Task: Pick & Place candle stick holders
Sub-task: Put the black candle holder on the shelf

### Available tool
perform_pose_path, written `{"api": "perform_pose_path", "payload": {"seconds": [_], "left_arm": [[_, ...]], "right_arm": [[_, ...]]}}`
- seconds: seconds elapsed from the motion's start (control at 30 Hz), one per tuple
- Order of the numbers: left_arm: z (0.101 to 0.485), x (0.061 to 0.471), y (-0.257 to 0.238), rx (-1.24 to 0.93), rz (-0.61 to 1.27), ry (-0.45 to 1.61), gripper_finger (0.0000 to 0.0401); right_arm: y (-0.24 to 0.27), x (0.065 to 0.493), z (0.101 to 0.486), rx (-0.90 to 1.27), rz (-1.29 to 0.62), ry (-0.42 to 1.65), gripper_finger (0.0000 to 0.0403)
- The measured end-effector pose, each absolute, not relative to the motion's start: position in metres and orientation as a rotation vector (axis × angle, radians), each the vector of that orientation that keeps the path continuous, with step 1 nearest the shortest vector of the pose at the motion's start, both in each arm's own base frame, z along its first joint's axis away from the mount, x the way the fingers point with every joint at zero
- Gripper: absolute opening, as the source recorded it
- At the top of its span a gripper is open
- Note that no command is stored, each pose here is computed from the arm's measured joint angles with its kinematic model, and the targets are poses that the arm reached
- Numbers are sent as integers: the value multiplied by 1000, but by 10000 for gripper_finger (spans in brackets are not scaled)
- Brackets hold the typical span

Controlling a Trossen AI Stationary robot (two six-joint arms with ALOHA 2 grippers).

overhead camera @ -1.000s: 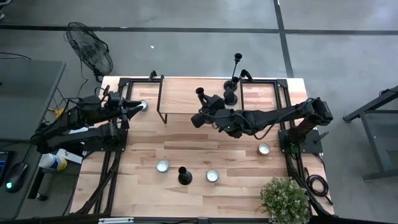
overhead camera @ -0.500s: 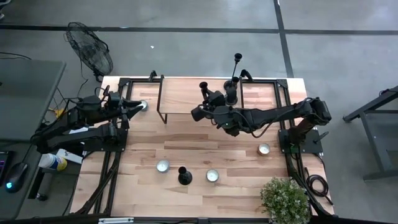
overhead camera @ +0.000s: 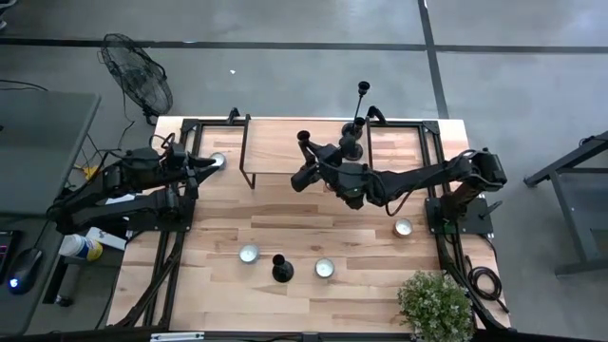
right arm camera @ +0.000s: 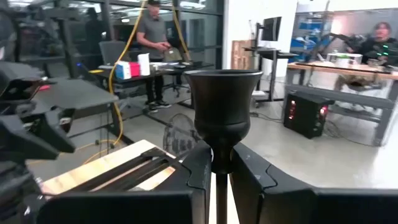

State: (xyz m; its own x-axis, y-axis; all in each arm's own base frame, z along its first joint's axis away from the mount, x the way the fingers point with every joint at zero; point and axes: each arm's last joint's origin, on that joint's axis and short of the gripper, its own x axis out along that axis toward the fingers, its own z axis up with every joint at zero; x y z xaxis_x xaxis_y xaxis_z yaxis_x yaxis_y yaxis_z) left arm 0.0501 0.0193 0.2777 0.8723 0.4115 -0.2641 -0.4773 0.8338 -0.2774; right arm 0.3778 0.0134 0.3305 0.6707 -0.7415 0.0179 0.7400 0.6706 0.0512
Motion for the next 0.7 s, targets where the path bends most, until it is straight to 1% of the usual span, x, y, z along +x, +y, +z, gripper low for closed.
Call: {"api": "perform_pose_path", "payload": {"seconds": [0.2, 0.33, 0.57, 0.63, 0.7], "left_arm": [[278, 50, 18, -388, 447, 195, 122], [277, 51, 17, -395, 406, 202, 122], [277, 52, 15, -411, 314, 226, 122], [276, 51, 14, -415, 303, 239, 122], [274, 51, 14, -419, 294, 258, 122]], "right_arm": [[2, 378, 334, -8, -861, -60, 28], [-8, 379, 336, -15, -834, -69, 28], [-19, 382, 336, -41, -670, -71, 28], [-18, 381, 331, -28, -620, -101, 28], [-16, 376, 322, -12, -613, -125, 28]]}}
